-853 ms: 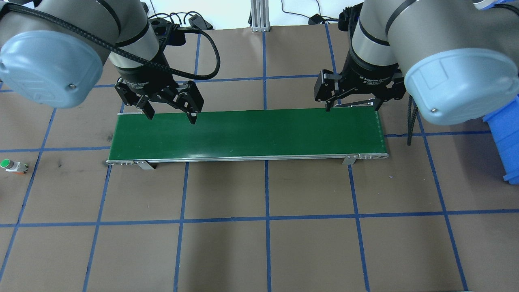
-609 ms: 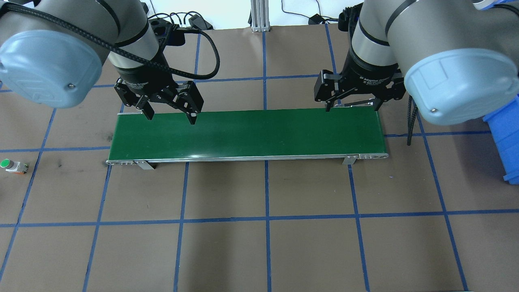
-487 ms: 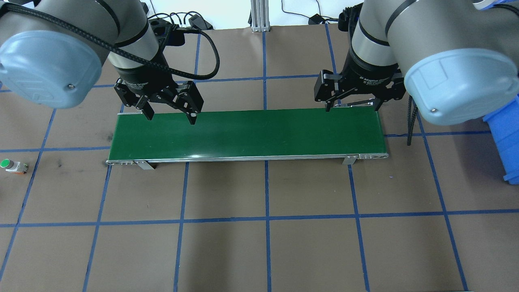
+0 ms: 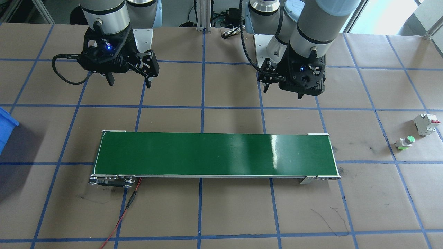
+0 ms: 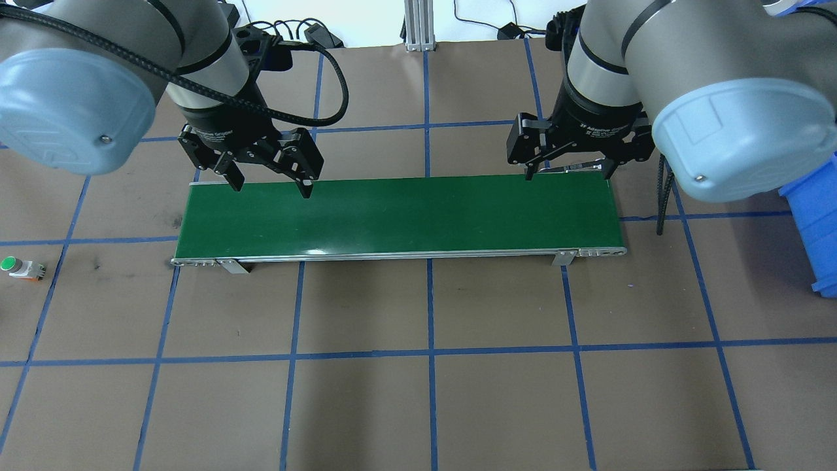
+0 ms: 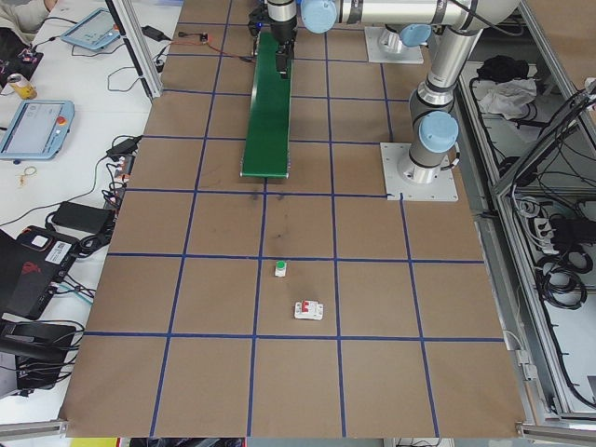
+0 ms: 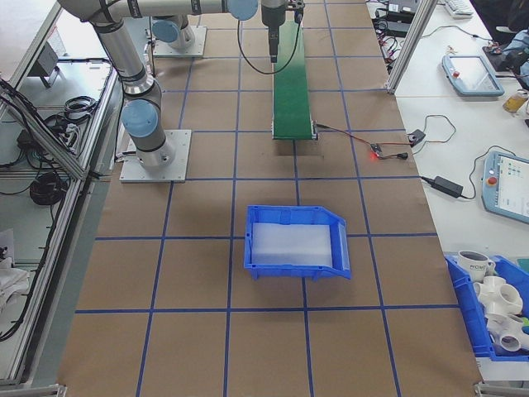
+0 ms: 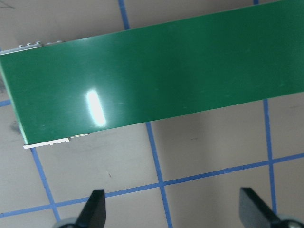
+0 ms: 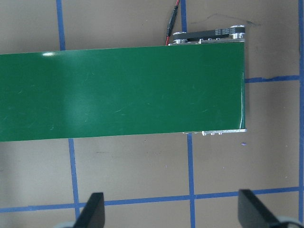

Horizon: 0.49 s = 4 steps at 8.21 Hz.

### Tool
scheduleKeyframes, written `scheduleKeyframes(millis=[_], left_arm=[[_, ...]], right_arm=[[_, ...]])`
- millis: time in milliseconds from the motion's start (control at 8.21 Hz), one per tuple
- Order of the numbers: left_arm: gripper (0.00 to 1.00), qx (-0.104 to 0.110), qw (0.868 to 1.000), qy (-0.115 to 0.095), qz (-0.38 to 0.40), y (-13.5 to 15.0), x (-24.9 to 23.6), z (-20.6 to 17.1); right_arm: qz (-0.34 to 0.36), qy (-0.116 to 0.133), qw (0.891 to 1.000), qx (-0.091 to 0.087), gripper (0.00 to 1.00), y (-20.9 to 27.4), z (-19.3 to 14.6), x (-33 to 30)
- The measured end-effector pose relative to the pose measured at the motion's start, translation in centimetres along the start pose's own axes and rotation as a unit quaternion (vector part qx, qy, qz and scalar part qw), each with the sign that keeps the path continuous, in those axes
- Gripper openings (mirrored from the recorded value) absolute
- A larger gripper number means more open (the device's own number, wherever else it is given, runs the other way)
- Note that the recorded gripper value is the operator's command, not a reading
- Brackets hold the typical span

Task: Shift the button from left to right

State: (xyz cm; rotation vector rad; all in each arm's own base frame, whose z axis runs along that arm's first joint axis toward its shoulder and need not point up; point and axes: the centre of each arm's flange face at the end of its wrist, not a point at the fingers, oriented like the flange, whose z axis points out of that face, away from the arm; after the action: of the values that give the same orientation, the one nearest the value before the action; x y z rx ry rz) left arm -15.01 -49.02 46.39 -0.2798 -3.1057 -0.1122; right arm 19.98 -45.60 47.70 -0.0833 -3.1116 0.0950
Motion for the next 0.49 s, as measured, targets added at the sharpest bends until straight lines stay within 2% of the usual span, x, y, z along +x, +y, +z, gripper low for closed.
scheduleKeyframes(millis=[244, 487], left_arm=[[1.0, 0.001, 0.999, 0.007, -0.053, -0.4, -9.2, 0.2], [1.0, 0.005, 0.998, 0.013, -0.062, 0.4, -21.2, 1.4]], right_arm=[[0.0, 0.001, 1.0, 0.0, 1.0, 0.0, 0.0, 0.0], [0.0, 0.002, 1.0, 0.001, 1.0, 0.0, 0.0, 0.0]])
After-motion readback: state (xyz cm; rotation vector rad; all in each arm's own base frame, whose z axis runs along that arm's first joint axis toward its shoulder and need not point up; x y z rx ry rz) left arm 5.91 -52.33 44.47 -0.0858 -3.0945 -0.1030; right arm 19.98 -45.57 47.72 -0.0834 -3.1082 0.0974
